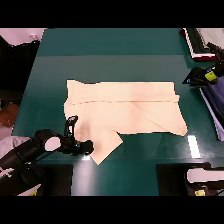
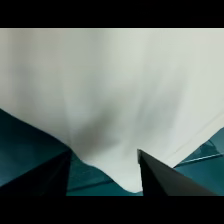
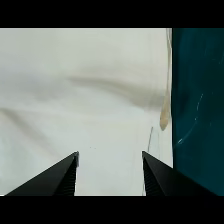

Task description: Fold the shirts.

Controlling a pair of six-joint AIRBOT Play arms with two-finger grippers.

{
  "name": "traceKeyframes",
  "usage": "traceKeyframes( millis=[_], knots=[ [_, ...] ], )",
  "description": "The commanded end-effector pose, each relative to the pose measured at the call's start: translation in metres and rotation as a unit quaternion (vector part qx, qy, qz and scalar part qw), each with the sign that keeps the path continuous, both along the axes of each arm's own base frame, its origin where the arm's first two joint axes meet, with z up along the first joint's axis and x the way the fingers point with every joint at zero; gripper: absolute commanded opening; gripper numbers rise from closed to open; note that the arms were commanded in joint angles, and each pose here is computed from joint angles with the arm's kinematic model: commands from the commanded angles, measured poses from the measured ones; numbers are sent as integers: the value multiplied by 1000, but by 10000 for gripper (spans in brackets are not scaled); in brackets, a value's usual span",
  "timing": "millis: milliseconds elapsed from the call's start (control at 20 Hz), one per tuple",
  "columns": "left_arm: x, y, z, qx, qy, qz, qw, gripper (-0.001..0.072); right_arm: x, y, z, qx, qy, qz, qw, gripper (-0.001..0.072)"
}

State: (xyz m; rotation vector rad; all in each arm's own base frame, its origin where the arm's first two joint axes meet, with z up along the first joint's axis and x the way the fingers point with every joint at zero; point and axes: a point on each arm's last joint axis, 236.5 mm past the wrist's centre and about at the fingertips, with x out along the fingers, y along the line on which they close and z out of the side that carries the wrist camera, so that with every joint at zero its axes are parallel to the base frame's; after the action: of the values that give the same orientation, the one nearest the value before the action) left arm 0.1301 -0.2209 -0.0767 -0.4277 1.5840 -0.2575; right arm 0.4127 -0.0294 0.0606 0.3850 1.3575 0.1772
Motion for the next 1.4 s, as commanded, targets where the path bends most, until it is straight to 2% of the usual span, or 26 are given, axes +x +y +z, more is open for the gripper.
traceKeyframes(
  millis=[0,50,100,150,200,400,550,800,950,1250,1300,1350],
  knots=[
    [16,-2,-1,-4,-26,26,999,491,-2,1,0,1,3,2,1000,452],
    [18,-3,-2,-5,-29,29,999,490,-2,1,0,1,4,3,1000,452],
    [20,-4,-3,-6,-29,35,999,454,-3,2,0,2,6,4,1000,451],
    [23,-5,-4,-8,-32,39,999,255,-5,2,0,1,7,10,1000,452],
    [30,-8,-2,-15,-45,43,998,24,-9,2,-1,2,14,16,1000,451],
    [50,-21,21,-40,-86,37,995,25,-41,-13,-16,8,46,-1,999,451],
    [61,-26,37,-39,-125,-4,991,25,-93,-27,-45,33,98,-45,994,451],
    [65,-28,43,-40,-142,-24,989,25,-165,-27,-84,68,162,-111,978,451],
    [65,-28,43,-38,-145,-33,988,25,-203,-35,-103,22,196,-123,973,450],
    [64,-28,42,-37,-145,-36,988,25,-222,-11,-136,15,208,-106,972,450],
    [64,-28,42,-37,-145,-36,988,25,-219,-8,-139,12,201,-103,974,429],
    [63,-28,42,-36,-144,-37,988,25,-215,-7,-140,6,193,-97,976,364]
  ],
)
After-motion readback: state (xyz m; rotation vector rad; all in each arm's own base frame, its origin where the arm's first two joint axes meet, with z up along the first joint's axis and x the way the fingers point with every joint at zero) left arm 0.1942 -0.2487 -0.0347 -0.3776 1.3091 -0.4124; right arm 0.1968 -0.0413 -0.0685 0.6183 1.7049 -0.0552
